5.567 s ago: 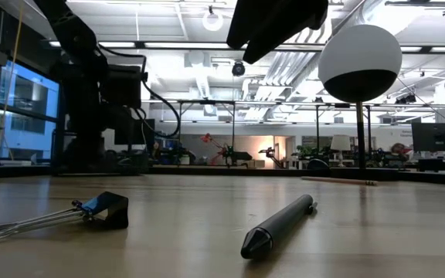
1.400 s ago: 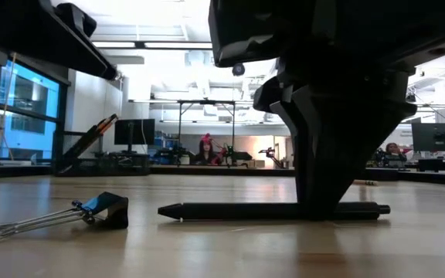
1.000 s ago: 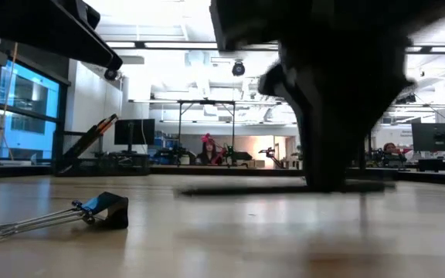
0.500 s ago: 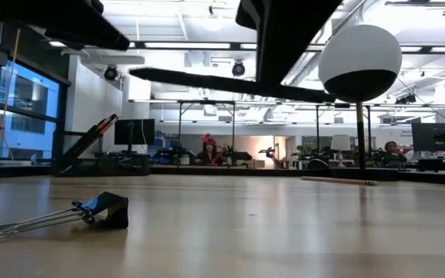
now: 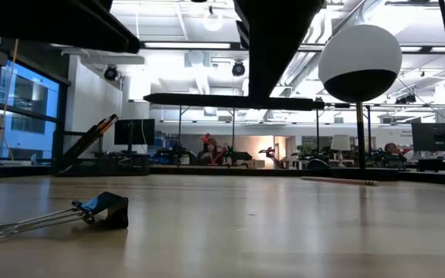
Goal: Pick and place office supplies into organizer
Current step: Put the black pen into the black desk organizer
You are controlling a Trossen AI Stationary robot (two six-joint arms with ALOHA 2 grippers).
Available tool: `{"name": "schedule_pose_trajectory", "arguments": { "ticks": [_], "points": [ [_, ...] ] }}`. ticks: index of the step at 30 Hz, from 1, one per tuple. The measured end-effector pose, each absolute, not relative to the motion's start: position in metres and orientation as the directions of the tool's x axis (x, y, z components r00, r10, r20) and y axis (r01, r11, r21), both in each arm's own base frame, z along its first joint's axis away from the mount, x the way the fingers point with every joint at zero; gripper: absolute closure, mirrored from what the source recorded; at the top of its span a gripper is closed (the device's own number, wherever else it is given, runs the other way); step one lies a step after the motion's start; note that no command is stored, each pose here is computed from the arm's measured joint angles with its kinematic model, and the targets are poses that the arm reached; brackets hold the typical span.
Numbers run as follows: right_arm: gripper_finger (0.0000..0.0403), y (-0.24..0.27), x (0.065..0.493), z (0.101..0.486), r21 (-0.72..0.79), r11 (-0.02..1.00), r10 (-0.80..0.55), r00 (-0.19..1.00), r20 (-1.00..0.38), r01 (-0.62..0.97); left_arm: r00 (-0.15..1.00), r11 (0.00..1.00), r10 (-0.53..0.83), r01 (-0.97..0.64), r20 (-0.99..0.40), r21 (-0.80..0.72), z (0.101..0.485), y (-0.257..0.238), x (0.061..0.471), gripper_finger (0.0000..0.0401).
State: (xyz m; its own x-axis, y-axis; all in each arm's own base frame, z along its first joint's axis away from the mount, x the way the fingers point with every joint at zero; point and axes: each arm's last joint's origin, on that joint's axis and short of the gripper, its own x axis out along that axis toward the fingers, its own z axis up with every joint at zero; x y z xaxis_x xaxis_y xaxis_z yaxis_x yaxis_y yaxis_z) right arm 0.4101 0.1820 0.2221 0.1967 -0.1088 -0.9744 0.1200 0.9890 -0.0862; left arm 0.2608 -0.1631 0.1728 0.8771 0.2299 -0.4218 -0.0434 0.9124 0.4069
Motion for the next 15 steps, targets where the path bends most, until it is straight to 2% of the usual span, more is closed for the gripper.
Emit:
{"name": "schedule_pose_trajectory", "arguments": {
  "ticks": [6, 10, 15],
  "points": [
    [0.0393, 0.1825, 0.4104, 0.2223, -0.061, 0.983, -0.095, 0.197, -0.976, 0.171, 0.860, 0.899, 0.259, -0.048, -0.439, 0.435, 0.1688, -0.1577, 0.2631, 0.0246],
    [0.0392, 0.1829, 0.4102, 0.2225, -0.042, 0.979, -0.081, 0.192, -0.978, 0.199, 0.863, 0.847, 0.263, 0.008, -0.431, 0.532, 0.1691, -0.1585, 0.2632, 0.0205],
    [0.0392, 0.1766, 0.4134, 0.2225, 0.011, 0.969, -0.034, 0.175, -0.984, 0.247, 0.860, 0.738, 0.345, 0.000, -0.377, 0.674, 0.1641, -0.1594, 0.2675, 0.0194]
  ]
}}
